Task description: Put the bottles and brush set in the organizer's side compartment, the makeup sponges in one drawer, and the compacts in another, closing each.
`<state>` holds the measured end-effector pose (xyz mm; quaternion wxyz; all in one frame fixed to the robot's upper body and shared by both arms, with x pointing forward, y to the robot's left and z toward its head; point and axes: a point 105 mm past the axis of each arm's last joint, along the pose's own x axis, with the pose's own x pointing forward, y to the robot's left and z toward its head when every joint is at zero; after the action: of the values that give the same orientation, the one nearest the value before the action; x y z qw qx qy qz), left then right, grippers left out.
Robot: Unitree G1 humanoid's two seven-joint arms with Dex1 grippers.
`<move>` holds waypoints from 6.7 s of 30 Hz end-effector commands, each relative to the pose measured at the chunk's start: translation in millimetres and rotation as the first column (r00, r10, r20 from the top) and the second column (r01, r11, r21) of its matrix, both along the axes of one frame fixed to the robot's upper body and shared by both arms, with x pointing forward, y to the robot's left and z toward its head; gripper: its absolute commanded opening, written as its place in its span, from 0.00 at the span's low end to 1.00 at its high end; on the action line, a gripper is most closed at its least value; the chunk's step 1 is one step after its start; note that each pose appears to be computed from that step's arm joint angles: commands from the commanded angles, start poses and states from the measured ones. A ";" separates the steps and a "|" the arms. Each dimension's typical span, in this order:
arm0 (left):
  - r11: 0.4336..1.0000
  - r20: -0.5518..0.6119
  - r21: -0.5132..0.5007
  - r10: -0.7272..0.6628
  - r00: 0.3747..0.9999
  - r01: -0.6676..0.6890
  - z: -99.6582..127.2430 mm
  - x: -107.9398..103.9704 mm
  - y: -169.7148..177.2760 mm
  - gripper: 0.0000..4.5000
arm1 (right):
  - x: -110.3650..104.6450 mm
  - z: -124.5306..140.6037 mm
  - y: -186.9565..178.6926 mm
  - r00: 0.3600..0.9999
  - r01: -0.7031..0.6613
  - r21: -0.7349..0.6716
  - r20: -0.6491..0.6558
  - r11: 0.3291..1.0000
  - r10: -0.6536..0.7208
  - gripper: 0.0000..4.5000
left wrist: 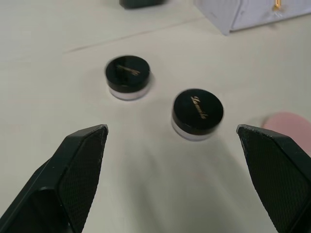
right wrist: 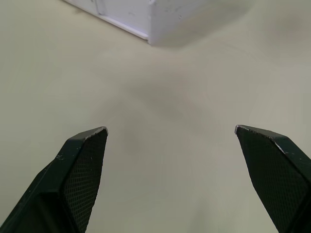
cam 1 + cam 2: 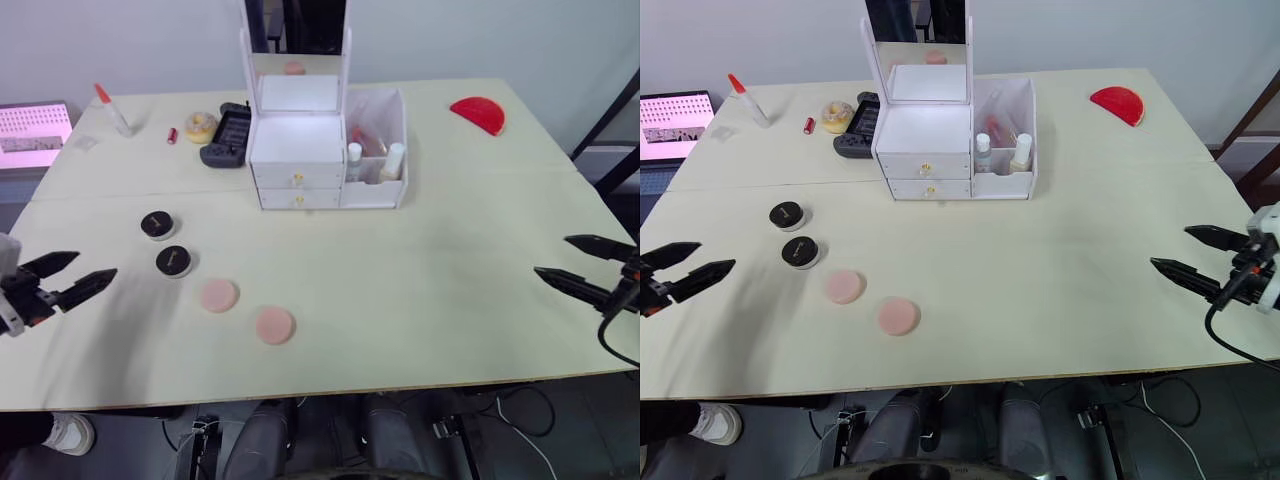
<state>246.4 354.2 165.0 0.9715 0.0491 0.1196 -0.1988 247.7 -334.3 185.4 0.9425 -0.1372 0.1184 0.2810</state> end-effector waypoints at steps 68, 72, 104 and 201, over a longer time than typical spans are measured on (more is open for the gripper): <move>0.957 0.399 -0.192 0.279 0.874 -0.218 6.9 151.5 -334.8 1.00 | 68.1 50.6 174.4 0.795 -0.594 0.101 0.224 0.798 0.564 0.99; 0.957 0.402 -0.192 0.277 0.873 -0.216 6.8 152.3 -336.5 1.00 | 69.5 53.7 174.3 0.795 -0.591 0.108 0.247 0.799 0.555 0.99; 0.965 0.416 -0.189 0.245 0.876 -0.180 7.1 154.8 -349.1 0.01 | 73.1 50.8 171.1 0.817 -0.544 0.123 0.302 0.830 0.491 1.00; 0.996 0.480 -0.048 -0.047 0.876 0.080 4.4 71.8 -361.6 0.06 | 70.7 49.5 174.4 0.837 -0.522 0.105 0.253 0.847 0.485 1.00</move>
<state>331.5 23.1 150.5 0.9799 0.0810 -0.0914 -0.1578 325.3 -162.6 218.7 0.8573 -0.0966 -0.0220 0.5052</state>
